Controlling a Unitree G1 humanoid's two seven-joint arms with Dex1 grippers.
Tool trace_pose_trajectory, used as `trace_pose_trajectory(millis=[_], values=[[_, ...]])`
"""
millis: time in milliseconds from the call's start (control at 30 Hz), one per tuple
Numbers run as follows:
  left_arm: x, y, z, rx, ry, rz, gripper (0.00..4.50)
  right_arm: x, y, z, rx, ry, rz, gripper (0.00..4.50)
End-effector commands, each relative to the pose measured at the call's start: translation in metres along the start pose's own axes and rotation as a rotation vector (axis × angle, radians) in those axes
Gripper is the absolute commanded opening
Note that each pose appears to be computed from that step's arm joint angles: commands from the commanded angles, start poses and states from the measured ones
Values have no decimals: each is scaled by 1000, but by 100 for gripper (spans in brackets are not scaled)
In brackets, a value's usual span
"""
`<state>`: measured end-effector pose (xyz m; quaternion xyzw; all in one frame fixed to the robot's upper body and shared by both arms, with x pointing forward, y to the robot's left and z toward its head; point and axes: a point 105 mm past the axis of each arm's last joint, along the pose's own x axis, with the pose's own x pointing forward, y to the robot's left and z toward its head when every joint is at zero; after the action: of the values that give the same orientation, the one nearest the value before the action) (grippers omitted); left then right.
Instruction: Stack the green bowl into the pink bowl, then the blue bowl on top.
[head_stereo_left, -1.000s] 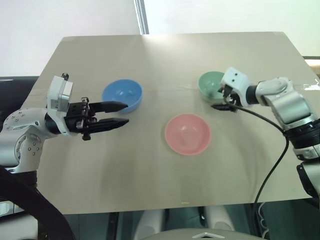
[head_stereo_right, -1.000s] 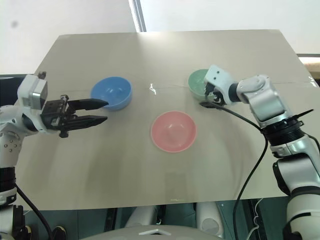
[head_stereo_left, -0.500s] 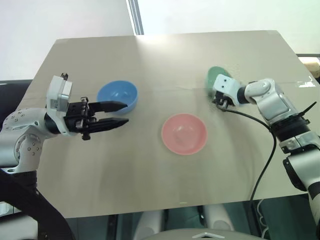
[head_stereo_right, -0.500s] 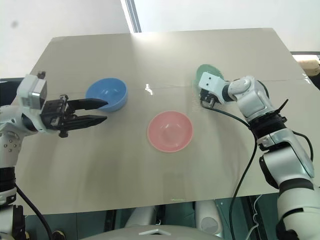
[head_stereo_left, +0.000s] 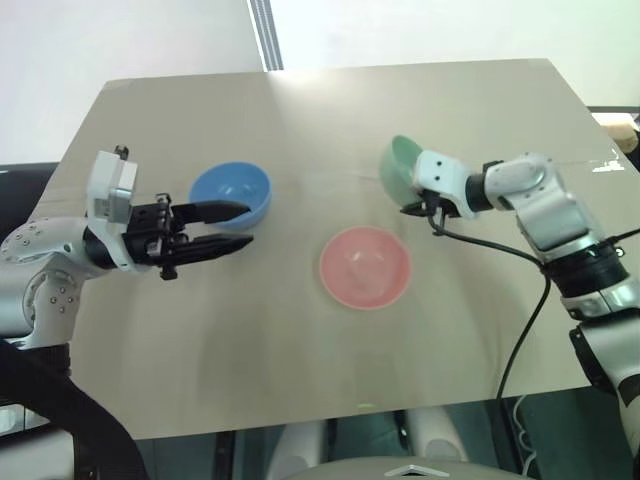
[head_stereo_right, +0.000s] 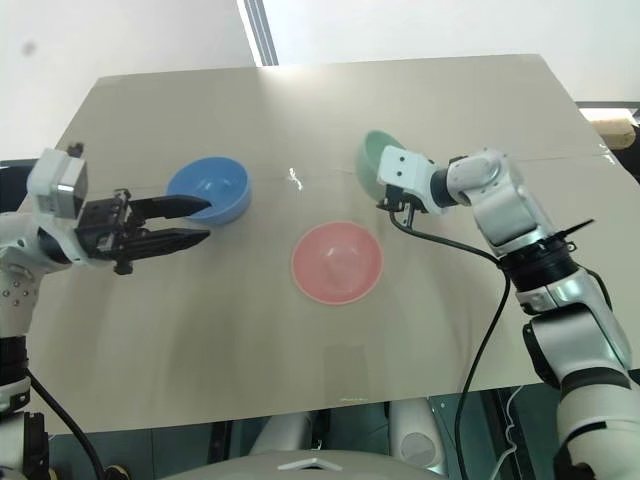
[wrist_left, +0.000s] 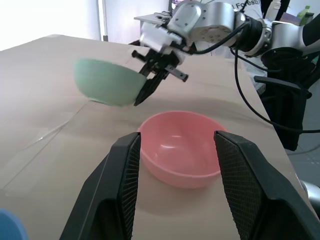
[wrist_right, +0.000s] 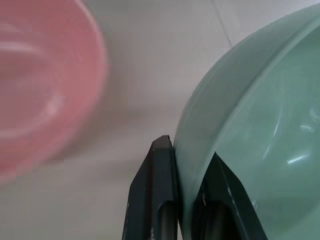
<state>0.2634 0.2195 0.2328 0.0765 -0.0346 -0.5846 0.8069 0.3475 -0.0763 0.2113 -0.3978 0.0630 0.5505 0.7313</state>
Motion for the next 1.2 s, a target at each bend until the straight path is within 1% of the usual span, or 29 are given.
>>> trace_pose_trajectory(millis=[33,133,200,300,400,633,667,700,733,767,800,833,867,933,1100,1200], values=[[-10,6,10,47,-14,51,245,-18,8,35,-79,-74,18,3],[-10,9,9,47,-13,60,245,-20,26,51,-179,-78,95,3],[-10,10,9,47,-14,57,245,-19,39,55,-229,-66,147,3],[-8,11,9,49,-14,50,245,-16,67,50,-285,-37,253,3],[-8,13,10,50,-13,46,245,-13,87,43,-306,-15,319,3],[-7,14,9,51,-15,39,245,-7,112,31,-365,40,388,3],[-7,14,9,50,-16,38,245,-7,114,31,-370,42,395,45],[-6,14,9,50,-16,37,245,-6,114,30,-377,45,392,98],[-6,15,9,50,-16,36,245,-6,114,29,-383,50,390,126],[-6,15,9,50,-17,36,245,-6,113,28,-387,54,388,187],[-6,15,9,50,-18,36,245,-6,112,28,-388,55,382,233],[-6,15,9,50,-18,36,245,-6,110,29,-387,48,366,269],[-6,15,9,51,-18,35,245,-3,99,36,-370,17,305,309],[-5,15,9,52,-19,34,245,-4,85,53,-282,-64,246,381],[-4,16,7,52,-12,46,245,-33,62,75,-38,-208,231,381],[-5,21,2,44,16,101,245,-56,34,75,112,-280,119,381]])
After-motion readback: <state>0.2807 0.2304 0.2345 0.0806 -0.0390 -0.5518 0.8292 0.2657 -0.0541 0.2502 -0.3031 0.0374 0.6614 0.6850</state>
